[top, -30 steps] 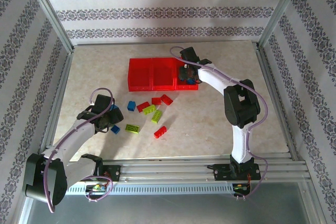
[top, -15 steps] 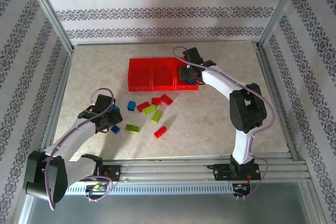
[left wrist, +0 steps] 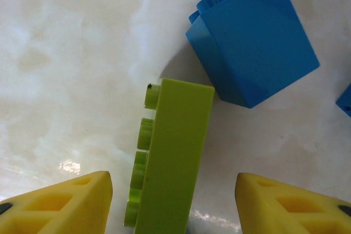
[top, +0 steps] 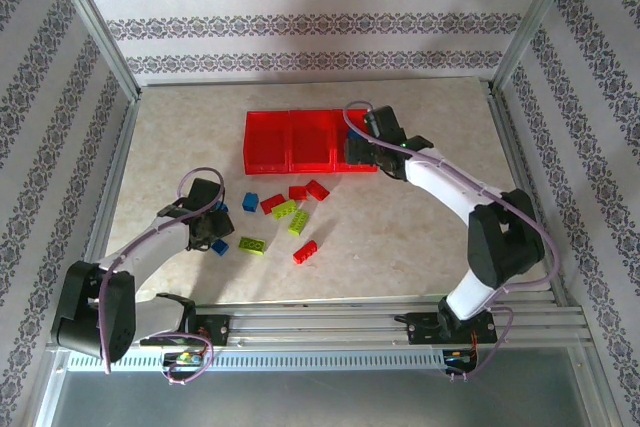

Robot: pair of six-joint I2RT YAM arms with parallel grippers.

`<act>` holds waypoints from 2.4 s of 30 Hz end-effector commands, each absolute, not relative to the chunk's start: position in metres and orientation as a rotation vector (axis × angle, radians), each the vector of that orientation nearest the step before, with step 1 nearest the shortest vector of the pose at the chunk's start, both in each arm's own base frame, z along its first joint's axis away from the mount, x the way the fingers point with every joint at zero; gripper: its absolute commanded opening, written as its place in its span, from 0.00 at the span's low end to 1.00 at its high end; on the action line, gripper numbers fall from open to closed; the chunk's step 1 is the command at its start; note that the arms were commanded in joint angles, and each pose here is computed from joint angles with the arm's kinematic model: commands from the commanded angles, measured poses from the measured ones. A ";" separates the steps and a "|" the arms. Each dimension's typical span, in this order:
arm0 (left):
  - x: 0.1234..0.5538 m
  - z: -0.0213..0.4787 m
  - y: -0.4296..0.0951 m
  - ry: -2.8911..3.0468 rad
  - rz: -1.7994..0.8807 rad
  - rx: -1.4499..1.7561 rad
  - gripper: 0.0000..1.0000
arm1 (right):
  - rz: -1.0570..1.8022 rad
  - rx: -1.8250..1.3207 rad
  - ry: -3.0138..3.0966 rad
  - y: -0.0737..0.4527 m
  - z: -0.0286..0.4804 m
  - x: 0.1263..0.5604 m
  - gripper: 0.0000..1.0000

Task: Sort the legos into containers by color
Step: Pick up the lego from the middle-left of the table, then place the lego in the container.

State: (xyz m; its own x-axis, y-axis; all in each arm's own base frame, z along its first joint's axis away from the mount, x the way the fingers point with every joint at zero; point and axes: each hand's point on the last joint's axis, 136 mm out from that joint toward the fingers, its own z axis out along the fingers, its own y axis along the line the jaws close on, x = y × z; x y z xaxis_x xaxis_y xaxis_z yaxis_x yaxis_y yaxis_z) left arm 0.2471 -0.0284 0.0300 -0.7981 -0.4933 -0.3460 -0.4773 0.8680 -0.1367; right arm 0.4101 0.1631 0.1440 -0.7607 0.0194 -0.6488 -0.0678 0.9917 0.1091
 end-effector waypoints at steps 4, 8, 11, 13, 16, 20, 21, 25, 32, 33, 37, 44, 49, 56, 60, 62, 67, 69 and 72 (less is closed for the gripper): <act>0.259 0.034 -0.025 2.626 -0.016 -0.687 0.57 | 0.123 0.030 2.393 0.147 0.149 0.393 0.98; 0.259 0.033 -0.023 2.619 0.003 -0.691 0.48 | 0.130 0.058 2.396 0.142 0.142 0.380 0.98; 0.259 0.032 -0.023 2.615 0.001 -0.697 0.40 | 0.132 0.065 2.392 0.139 0.138 0.370 0.98; 0.260 0.032 -0.023 2.615 0.000 -0.698 0.35 | 0.125 0.065 2.385 0.137 0.138 0.365 0.98; 0.260 0.035 -0.022 2.611 0.003 -0.695 0.27 | 0.118 0.068 2.373 0.135 0.139 0.359 0.98; 0.260 0.046 -0.021 2.589 -0.001 -0.691 0.22 | 0.124 0.077 2.359 0.134 0.138 0.350 0.98; 0.261 0.051 -0.021 2.581 -0.004 -0.692 0.21 | 0.126 0.083 2.358 0.134 0.136 0.348 0.98; 0.265 0.076 -0.023 2.549 -0.031 -0.668 0.18 | 0.127 0.104 2.356 0.133 0.132 0.345 0.98; 0.284 0.110 -0.046 2.475 -0.145 -0.602 0.18 | 0.127 0.130 2.361 0.136 0.128 0.343 0.98; 0.288 0.113 -0.050 2.464 -0.158 -0.593 0.18 | 0.128 0.133 2.363 0.136 0.128 0.342 0.98; 0.300 0.121 -0.065 2.441 -0.192 -0.551 0.18 | 0.128 0.128 2.372 0.139 0.126 0.340 0.98; 0.334 0.137 -0.093 2.389 -0.238 -0.474 0.18 | 0.130 0.127 2.376 0.140 0.126 0.337 0.98; 0.364 0.144 -0.109 2.380 -0.216 -0.418 0.18 | 0.142 0.120 2.376 0.144 0.127 0.333 0.98; 0.409 0.143 -0.126 2.394 -0.177 -0.349 0.19 | 0.143 0.122 2.381 0.146 0.125 0.328 0.98; 0.432 0.139 -0.137 2.413 -0.158 -0.320 0.19 | 0.147 0.126 2.385 0.147 0.125 0.327 0.98; 0.442 0.136 -0.141 2.422 -0.147 -0.306 0.20 | 0.147 0.124 2.389 0.148 0.124 0.326 0.98; 0.465 0.128 -0.146 2.460 -0.079 -0.272 0.22 | 0.146 0.123 2.396 0.148 0.122 0.324 0.98; 0.470 0.122 -0.148 2.477 -0.061 -0.267 0.23 | 0.146 0.123 2.399 0.148 0.121 0.324 0.98; 0.476 0.113 -0.149 2.495 -0.040 -0.264 0.23 | 0.141 0.128 2.406 0.148 0.119 0.322 0.98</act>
State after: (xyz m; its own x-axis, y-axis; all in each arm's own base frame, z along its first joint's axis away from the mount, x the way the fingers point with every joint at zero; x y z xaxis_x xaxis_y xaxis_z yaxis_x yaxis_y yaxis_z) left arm 0.4791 -0.1493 0.1189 -0.7586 -0.2493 -0.6020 -0.1936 0.9684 -0.1570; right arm 0.3303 0.1512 0.1238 -0.7333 0.1291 -0.6675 0.0362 0.9878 0.1513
